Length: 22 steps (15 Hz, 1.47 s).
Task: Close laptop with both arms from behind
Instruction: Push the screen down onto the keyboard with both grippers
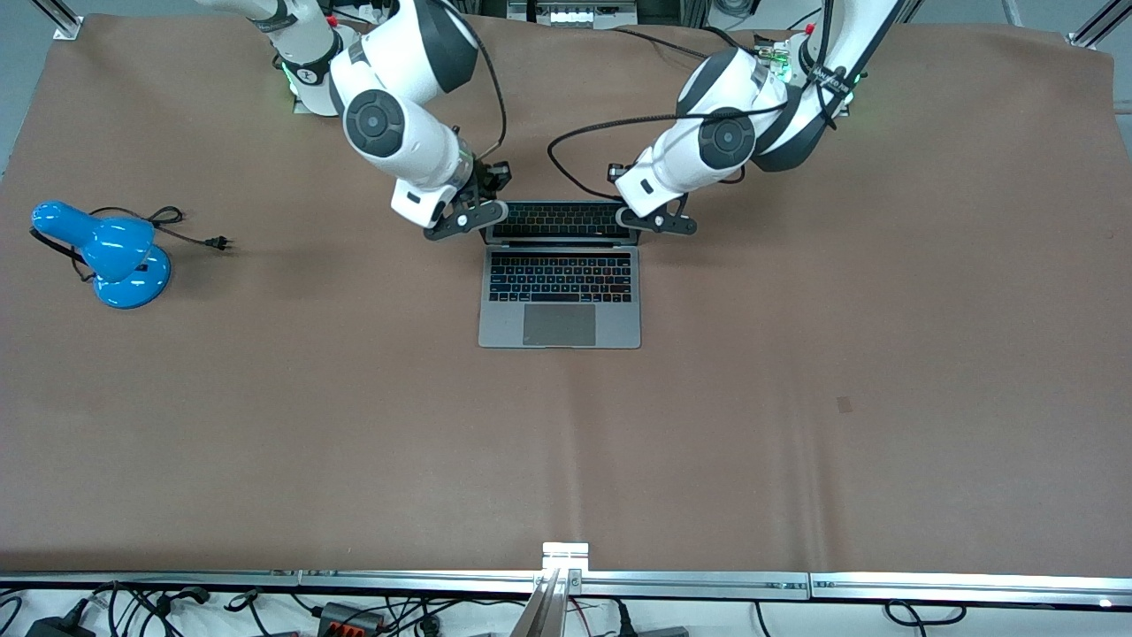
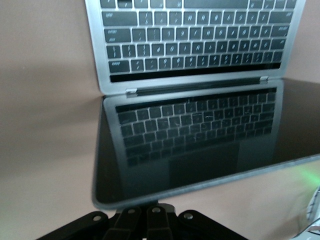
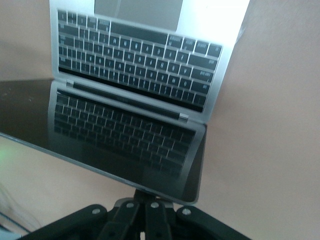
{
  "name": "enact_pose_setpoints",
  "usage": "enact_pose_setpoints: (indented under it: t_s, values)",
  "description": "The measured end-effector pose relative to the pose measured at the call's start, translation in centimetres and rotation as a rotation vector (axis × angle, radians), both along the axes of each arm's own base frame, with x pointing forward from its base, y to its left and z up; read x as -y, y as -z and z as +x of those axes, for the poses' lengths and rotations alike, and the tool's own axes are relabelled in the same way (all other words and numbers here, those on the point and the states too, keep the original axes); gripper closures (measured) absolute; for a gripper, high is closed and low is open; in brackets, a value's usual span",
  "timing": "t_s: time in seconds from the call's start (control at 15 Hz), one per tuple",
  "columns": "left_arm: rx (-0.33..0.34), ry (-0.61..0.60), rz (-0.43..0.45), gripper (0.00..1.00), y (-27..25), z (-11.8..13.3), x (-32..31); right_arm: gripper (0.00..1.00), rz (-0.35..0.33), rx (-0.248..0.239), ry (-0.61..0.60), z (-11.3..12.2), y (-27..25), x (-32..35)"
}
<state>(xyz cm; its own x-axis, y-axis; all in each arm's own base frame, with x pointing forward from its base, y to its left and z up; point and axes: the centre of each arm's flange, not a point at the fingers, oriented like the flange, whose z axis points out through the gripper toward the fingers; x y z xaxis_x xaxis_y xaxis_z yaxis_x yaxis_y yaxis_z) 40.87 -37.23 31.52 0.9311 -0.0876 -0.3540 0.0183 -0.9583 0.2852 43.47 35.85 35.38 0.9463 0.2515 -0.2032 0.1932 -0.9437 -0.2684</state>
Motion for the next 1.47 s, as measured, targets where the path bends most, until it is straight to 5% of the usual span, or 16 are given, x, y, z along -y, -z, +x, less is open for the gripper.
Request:
enact_pose_setpoints:
  t_s: [0.53, 0.93, 1.47]
  values:
    - [0.037, -0.036, -0.019, 0.99, 1.7, 7.9, -1.0, 0.99, 0.019, 0.089, 0.112, 5.3, 1.6, -0.7]
    - [0.022, -0.047, -0.024, 0.99, 5.7, 12.2, -1.3, 0.99, -0.024, 0.095, 0.134, 10.2, 5.9, -0.5]
    - [0.042, 0.003, 0.005, 0.99, 12.0, 13.2, -0.2, 0.99, -0.078, 0.071, 0.147, 14.0, 14.0, -1.1]
